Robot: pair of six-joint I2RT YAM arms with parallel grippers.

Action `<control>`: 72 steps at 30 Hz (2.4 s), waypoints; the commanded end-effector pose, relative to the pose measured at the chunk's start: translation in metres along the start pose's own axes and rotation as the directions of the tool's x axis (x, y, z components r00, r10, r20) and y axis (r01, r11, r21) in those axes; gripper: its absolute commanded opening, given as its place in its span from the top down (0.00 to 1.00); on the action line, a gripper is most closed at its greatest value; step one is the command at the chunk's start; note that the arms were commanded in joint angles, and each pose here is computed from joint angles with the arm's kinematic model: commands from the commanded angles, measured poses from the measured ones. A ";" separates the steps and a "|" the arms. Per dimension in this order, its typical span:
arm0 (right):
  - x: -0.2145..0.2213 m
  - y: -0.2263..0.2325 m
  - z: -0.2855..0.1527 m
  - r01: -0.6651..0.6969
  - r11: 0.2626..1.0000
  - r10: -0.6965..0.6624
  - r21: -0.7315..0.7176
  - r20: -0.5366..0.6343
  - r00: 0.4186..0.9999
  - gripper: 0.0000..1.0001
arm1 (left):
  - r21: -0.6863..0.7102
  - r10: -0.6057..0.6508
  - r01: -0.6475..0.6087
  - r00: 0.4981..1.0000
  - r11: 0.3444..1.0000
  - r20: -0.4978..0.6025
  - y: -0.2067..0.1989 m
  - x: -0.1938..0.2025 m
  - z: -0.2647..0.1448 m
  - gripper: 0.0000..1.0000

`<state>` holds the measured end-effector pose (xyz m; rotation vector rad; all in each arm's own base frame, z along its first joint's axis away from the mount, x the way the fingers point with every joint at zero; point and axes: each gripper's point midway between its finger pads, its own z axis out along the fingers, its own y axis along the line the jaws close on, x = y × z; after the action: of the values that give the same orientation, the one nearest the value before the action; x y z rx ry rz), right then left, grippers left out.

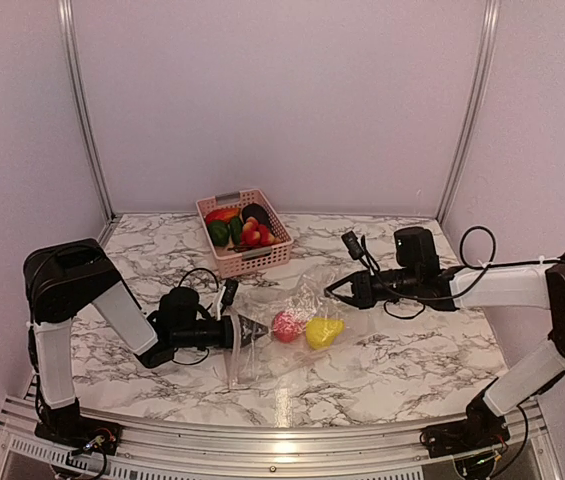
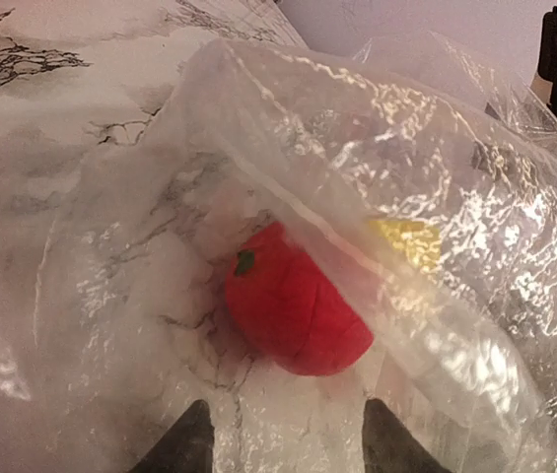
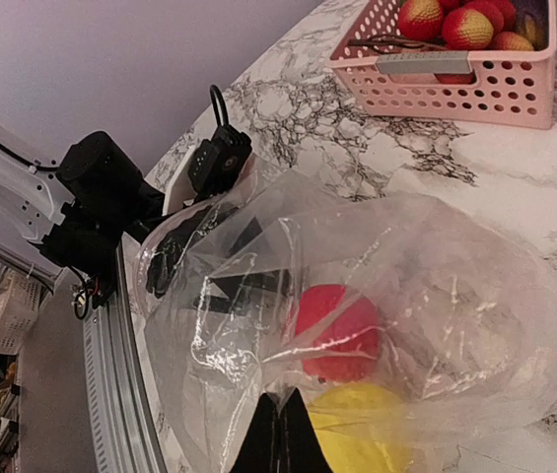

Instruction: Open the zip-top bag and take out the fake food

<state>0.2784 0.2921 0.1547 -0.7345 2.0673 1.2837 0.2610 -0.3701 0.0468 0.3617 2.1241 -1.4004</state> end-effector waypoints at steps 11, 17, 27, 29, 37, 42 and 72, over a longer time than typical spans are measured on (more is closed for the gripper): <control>0.025 -0.023 0.019 -0.046 0.997 0.050 0.067 -0.068 0.996 1.00 | 0.039 0.041 -0.041 0.999 0.998 -0.010 -0.011 0.000 0.008 0.35; 0.037 -0.030 0.024 -0.068 0.995 0.074 0.068 -0.085 0.994 1.00 | 0.003 0.072 -0.072 0.996 0.997 -0.061 -0.008 0.006 0.017 0.30; 0.055 -0.033 0.041 -0.091 0.995 0.096 0.039 -0.123 0.988 1.00 | -0.012 0.073 -0.074 0.993 0.997 -0.090 -0.010 0.008 0.032 0.22; 0.058 -0.033 0.047 -0.090 0.995 0.094 0.032 -0.136 0.986 1.00 | -0.026 0.067 -0.070 0.994 0.997 -0.088 -0.008 0.006 0.034 0.22; 0.054 -0.051 0.056 -0.096 0.988 0.111 0.118 -0.127 0.986 1.00 | -0.081 0.039 -0.044 0.997 0.996 -0.071 0.004 0.002 0.037 0.21; 0.051 -0.072 0.054 -0.087 0.966 0.120 0.242 -0.123 0.985 1.00 | -0.102 -0.001 -0.002 1.000 0.995 -0.029 0.012 -0.007 0.035 0.21; 0.071 -0.066 0.060 -0.092 0.986 0.115 0.141 -0.162 0.980 1.00 | -0.149 0.042 -0.056 0.994 0.987 -0.100 0.001 -0.007 0.012 0.58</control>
<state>0.2832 0.3243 0.0286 -0.7924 2.3737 1.1474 0.2802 -0.3972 0.0434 0.4106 2.2371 -1.2536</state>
